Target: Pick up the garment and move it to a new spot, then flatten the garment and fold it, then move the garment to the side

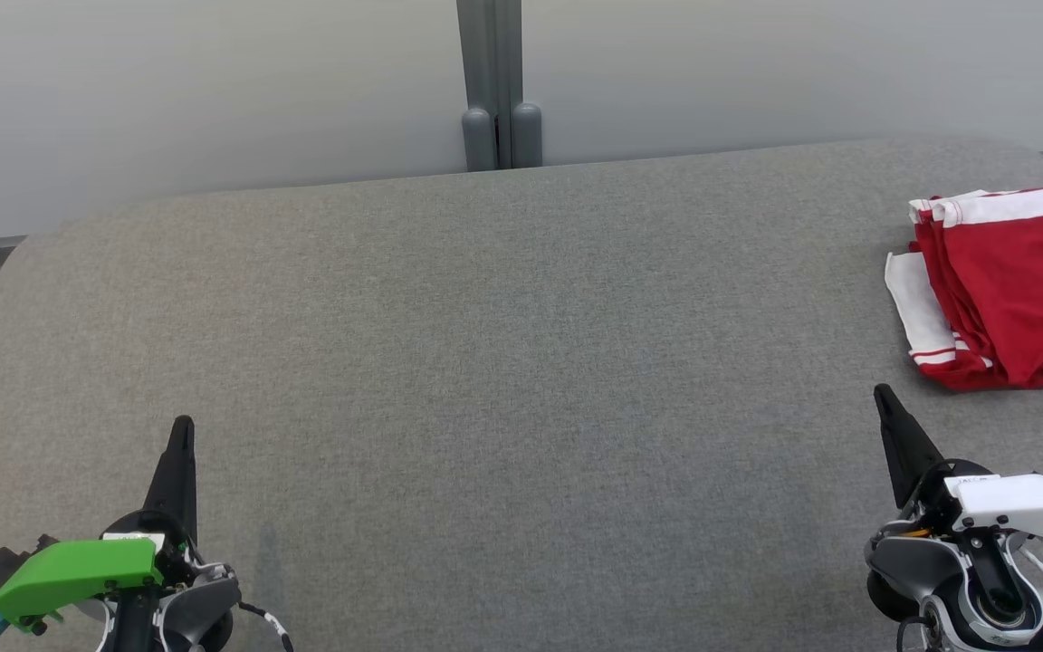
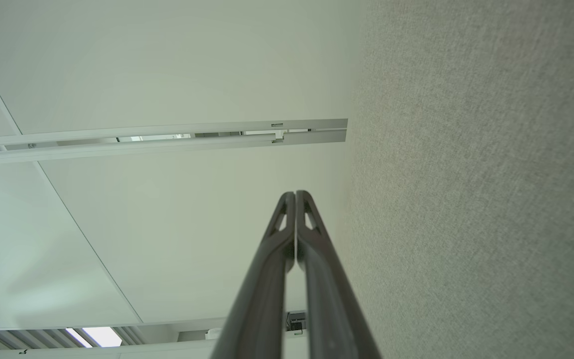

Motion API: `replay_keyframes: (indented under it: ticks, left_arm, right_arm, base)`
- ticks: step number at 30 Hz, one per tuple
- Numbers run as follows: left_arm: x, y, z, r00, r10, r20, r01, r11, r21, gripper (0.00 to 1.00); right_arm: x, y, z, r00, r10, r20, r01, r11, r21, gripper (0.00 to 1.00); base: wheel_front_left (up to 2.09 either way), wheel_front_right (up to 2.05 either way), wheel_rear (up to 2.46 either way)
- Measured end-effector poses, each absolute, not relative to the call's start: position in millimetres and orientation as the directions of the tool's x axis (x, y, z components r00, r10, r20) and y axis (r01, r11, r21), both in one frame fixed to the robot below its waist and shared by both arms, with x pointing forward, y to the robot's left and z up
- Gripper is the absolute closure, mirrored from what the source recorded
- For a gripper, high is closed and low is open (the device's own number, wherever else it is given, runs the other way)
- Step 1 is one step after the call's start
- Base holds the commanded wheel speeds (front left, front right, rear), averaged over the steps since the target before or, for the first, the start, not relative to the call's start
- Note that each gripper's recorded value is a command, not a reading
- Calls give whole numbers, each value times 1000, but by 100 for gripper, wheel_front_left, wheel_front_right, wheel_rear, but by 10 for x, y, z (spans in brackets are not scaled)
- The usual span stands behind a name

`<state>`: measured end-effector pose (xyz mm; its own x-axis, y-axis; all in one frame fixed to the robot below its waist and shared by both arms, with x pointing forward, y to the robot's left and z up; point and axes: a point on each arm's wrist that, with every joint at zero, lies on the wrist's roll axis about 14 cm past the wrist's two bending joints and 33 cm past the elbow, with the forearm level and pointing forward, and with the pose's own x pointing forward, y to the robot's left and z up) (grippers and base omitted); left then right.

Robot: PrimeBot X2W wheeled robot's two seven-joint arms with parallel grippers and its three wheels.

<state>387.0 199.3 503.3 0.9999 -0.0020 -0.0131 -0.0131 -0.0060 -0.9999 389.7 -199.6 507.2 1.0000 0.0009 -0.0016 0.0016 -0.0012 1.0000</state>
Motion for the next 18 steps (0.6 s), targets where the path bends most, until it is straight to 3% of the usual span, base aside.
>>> replay_keyframes:
  ticks: [18]
  left_arm:
    - [3872,1994,5036,1000,-1,-12,-12,-6,-1000,100]
  right_arm:
    - [3897,-1996,5072,1000,1,-2,2,-1,1000,100]
  base:
    - [0,0,0]
